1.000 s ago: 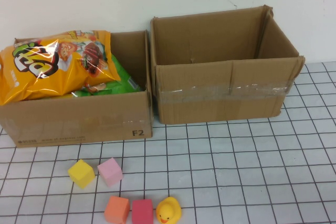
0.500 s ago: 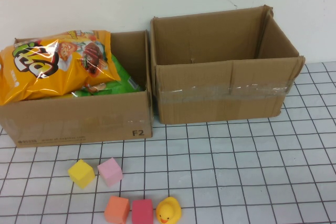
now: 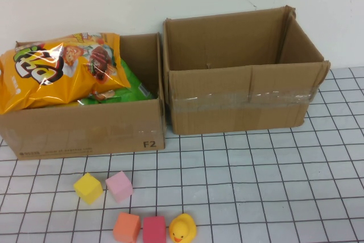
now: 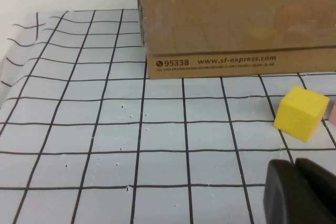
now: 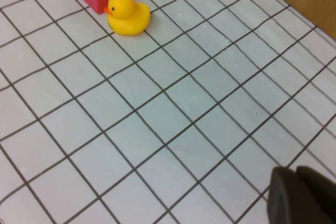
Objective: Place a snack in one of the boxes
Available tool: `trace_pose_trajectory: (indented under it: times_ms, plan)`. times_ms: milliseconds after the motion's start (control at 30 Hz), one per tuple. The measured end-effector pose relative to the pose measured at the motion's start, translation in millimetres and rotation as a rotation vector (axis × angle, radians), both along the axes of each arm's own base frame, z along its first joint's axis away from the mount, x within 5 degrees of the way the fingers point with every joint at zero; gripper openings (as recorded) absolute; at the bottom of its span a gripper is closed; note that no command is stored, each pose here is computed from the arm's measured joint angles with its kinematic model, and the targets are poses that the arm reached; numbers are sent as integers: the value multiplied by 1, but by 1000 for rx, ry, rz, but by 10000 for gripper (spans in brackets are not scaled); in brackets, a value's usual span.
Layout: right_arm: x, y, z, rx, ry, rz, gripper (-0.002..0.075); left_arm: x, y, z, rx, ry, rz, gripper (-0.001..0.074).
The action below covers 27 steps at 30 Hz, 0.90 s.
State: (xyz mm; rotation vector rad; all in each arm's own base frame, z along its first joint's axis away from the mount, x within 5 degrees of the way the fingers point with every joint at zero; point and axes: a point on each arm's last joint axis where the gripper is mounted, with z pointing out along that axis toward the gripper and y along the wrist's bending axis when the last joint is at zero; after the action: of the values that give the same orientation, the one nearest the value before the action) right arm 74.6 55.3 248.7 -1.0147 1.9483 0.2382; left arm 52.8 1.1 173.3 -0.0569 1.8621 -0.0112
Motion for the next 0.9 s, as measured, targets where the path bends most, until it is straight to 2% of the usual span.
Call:
trace_pose_trajectory:
  times_ms: [167,300,433,567,667,900]
  plan:
    - [-10,-7,5,31,-82,-28,0,0,0,0,0,0,0,-1]
    - [-21,-19,2,47,-210,-122,0,0,0,0,-7,0,2,-1]
    - [-24,-30,-20,74,-347,-271,0,0,0,0,-11,-1,3,-1]
    - [-21,-37,-52,191,-426,-419,0,0,0,0,-11,-1,3,-1]
    - [-21,-37,-64,250,-393,-460,0,0,0,0,-11,-1,3,-1]
    - [-22,-36,-68,269,-344,-466,0,0,0,0,-14,-1,4,-1]
